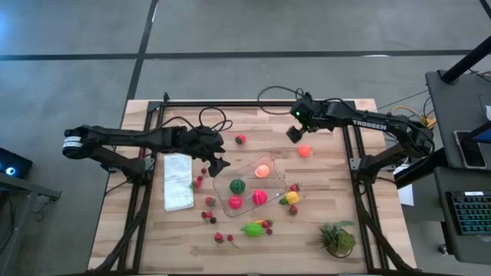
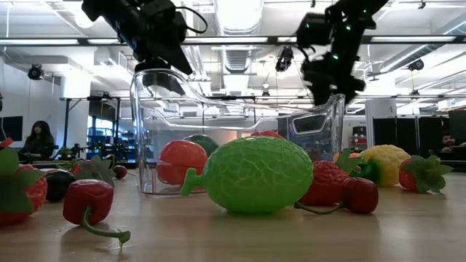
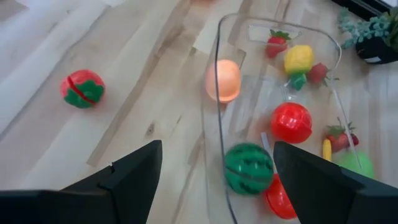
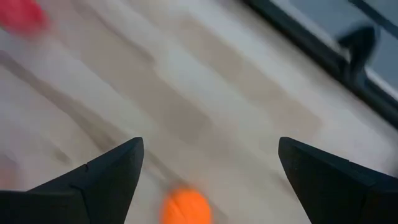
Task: Pick and placing Produce into tupperware
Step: Put the tangerine into the transparent bin
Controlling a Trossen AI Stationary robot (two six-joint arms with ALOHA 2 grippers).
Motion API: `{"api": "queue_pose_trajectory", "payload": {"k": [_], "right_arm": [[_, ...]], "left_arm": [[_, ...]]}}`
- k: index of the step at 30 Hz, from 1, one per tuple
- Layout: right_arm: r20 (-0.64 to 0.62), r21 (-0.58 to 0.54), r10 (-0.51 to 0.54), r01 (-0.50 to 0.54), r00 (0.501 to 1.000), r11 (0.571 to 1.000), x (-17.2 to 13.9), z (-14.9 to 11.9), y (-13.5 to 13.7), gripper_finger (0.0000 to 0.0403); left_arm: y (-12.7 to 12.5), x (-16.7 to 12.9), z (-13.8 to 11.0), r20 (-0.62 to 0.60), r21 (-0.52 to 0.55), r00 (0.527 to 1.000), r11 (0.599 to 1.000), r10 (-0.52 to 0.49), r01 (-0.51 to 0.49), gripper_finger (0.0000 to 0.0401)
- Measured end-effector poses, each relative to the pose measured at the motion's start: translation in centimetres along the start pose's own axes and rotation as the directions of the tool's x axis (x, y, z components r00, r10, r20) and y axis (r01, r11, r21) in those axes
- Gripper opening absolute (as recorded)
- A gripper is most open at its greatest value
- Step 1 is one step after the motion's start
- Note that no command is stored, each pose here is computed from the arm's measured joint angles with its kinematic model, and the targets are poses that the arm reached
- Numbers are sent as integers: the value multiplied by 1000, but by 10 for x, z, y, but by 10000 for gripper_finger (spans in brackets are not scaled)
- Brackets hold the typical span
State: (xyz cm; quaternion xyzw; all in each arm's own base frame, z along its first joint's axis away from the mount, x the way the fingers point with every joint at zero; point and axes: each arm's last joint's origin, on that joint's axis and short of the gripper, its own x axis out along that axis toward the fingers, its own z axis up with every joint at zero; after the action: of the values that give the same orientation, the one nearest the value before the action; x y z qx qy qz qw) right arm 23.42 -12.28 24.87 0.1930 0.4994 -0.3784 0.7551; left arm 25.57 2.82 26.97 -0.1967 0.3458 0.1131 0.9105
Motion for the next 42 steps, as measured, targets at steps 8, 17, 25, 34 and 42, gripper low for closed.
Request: {"api": "queue_pose_trajectory", "payload": {"k": [8,17,25,34,42], "right_arm": [[93,-164,90,-74,992,984,9,-41,4,365],[418,-8,139,-149,898,989,-35,-99,-29,365],[566,141,239,-378,789,915,-47,-134,-48,365],[373,182,329,-416,867,891,-3,-156,-40,365],[284,337,312,-399,907,853,5,-149,-34,365]], "left_arm": [[5,0,1,4,12,1000,1000,21,-21,292],[9,1,1,-1,-1,999,999,35,-35,292],[14,-1,7,49,-11,998,999,44,-44,292],[14,1,11,85,8,996,999,40,-41,292],[14,1,11,87,10,995,999,39,-40,292]]}}
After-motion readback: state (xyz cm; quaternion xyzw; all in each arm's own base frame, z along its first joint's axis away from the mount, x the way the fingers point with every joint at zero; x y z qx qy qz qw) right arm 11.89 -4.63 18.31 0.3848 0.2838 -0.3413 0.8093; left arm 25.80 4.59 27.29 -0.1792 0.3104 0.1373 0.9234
